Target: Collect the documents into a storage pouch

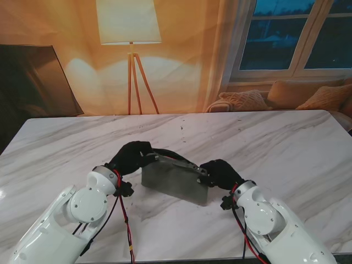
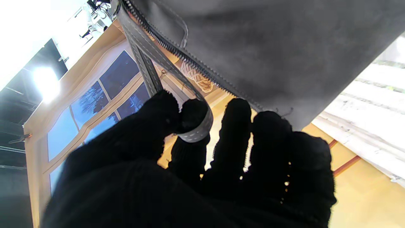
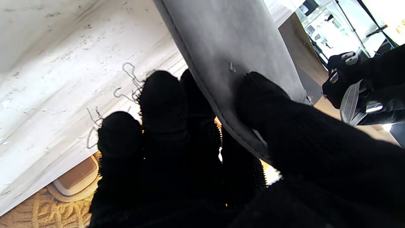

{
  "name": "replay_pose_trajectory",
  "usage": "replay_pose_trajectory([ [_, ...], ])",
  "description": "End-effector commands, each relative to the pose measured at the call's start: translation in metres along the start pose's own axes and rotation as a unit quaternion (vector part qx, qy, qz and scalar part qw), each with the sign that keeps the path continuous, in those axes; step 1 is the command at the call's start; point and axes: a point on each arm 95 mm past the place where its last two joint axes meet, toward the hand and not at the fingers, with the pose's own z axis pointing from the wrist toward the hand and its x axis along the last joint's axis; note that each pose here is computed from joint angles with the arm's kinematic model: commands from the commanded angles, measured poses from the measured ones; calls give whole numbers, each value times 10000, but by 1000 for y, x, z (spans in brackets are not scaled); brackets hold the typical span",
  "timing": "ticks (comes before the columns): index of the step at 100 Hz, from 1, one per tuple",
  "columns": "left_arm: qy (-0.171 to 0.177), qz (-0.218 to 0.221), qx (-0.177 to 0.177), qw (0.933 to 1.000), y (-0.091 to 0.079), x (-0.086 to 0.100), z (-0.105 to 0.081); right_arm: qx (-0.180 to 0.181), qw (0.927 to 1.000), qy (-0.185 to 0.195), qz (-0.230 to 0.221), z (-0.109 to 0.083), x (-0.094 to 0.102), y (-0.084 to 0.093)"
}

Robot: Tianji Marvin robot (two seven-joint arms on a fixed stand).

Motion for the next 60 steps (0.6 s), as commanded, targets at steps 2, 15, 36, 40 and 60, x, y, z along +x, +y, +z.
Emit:
replay_pose_trajectory([
  [2, 103, 28, 59, 9999, -9, 6, 6, 106, 9999, 33, 2, -4, -1, -1],
  [15, 133, 21, 118, 9998, -15, 9, 12, 167, 9998, 143, -5, -6, 0, 0],
  [36, 27, 18, 75, 10000, -22, 8, 20, 253, 9994, 252, -34, -9, 0, 0],
  [40, -17, 24, 47, 10000, -22, 6, 21, 262, 9993, 264, -39, -10, -1, 0],
  [60, -268, 7, -6, 9996, -23, -4, 23, 358, 9989, 284, -56, -11, -3, 0],
])
